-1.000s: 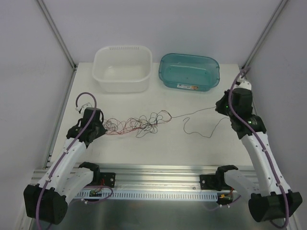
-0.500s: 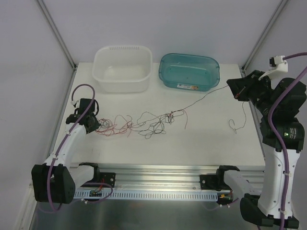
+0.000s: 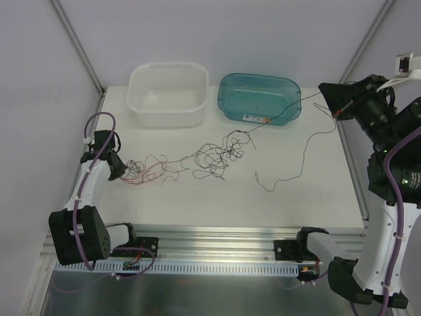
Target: Untangle the cables
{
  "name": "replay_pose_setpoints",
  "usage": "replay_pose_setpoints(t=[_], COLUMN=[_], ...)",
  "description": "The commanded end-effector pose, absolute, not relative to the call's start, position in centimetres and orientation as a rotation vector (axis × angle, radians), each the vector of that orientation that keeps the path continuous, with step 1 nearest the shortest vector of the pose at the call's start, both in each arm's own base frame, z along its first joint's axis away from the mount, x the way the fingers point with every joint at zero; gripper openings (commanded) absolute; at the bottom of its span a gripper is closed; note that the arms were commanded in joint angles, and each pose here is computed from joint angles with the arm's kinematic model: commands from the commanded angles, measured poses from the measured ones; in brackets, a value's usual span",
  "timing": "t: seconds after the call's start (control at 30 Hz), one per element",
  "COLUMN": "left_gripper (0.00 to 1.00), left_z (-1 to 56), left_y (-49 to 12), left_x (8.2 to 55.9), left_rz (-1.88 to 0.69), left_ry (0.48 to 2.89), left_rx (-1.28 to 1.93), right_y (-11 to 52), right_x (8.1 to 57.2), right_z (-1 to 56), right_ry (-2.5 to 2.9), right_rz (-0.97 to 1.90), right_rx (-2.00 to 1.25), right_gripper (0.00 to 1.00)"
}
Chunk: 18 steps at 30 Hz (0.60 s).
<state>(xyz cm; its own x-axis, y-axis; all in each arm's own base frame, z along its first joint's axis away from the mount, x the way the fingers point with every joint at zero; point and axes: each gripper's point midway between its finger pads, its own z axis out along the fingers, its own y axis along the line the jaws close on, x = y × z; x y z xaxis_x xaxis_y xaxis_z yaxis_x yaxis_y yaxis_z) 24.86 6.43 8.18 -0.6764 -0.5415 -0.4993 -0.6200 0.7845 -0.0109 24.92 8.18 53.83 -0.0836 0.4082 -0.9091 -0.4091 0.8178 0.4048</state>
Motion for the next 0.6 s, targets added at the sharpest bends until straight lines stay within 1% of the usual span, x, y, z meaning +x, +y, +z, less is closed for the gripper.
replay_pose_setpoints(t=[0.0, 0.03, 0.07, 0.13, 0.17, 0.2, 0.27, 0.3, 0.33, 0.37, 0.4, 0.43, 0.47, 0.5, 0.53, 0.57], left_gripper=[0.00, 0.00, 0.00, 0.00, 0.00, 0.00, 0.00, 0.00, 0.00, 0.00, 0.00, 0.00, 0.00, 0.00, 0.00, 0.00], left_z=[9.2, 9.3, 9.6, 10.1, 10.4, 10.3, 11.2, 11.2, 11.6, 11.9, 12.2, 12.4, 12.5, 12.6, 12.8, 12.9], left_y=[5.5, 4.8, 4.1, 3.1, 1.7, 1.2, -0.5, -1.6, -2.3, -3.2, -5.0, -6.0, -6.7, -8.8, -9.6, -10.3], left_x=[26.1, 26.3, 26.5, 27.1, 27.4, 27.3, 27.7, 27.7, 27.9, 27.9, 27.8, 27.8, 27.7, 27.1, 26.9, 26.8], left_rz=[0.106, 0.051, 0.001, -0.091, -0.187, -0.221, -0.336, -0.382, -0.410, -0.442, -0.501, -0.524, -0.542, -0.588, -0.606, -0.622], left_ry=[2.458, 2.461, 2.455, 2.415, 2.409, 2.407, 2.375, 2.376, 2.359, 2.357, 2.361, 2.358, 2.358, 2.370, 2.370, 2.368], left_rx=[-0.814, -0.785, -0.761, -0.706, -0.665, -0.649, -0.568, -0.525, -0.485, -0.441, -0.362, -0.305, -0.267, -0.175, -0.136, -0.111], right_y=[7.9, 8.0, 7.9, 8.1, 8.2, 8.1, 7.9, 7.0, 6.7, 6.3, 5.6, 6.0, 6.3, 6.4, 7.9, 8.6], right_x=[25.5, 26.1, 27.7, 28.6, 29.2, 29.7, 30.1, 30.0, 29.9, 29.9, 29.3, 28.9, 28.5, 28.1, 27.6, 27.3], right_z=[53.1, 51.5, 47.3, 43.2, 40.5, 36.0, 31.1, 27.0, 24.9, 22.9, 20.4, 19.4, 18.6, 18.1, 18.0, 17.9], right_ry=[1.502, 1.538, 1.639, 1.722, 1.785, 1.884, 1.993, 2.090, 2.146, 2.205, 2.285, 2.329, 2.367, 2.390, 2.403, 2.406], right_rz=[0.677, 0.687, 0.708, 0.732, 0.745, 0.753, 0.741, 0.681, 0.633, 0.588, 0.520, 0.493, 0.474, 0.436, 0.444, 0.439], right_rx=[0.008, 0.018, 0.059, 0.081, 0.106, 0.149, 0.194, 0.266, 0.269, 0.285, 0.320, 0.268, 0.242, 0.219, 0.133, 0.078], right_gripper=[0.01, 0.01, 0.01, 0.01, 0.01, 0.01, 0.05, 0.07, 0.10, 0.22, 0.30, 0.36, 0.48, 0.53, 0.56, 0.63])
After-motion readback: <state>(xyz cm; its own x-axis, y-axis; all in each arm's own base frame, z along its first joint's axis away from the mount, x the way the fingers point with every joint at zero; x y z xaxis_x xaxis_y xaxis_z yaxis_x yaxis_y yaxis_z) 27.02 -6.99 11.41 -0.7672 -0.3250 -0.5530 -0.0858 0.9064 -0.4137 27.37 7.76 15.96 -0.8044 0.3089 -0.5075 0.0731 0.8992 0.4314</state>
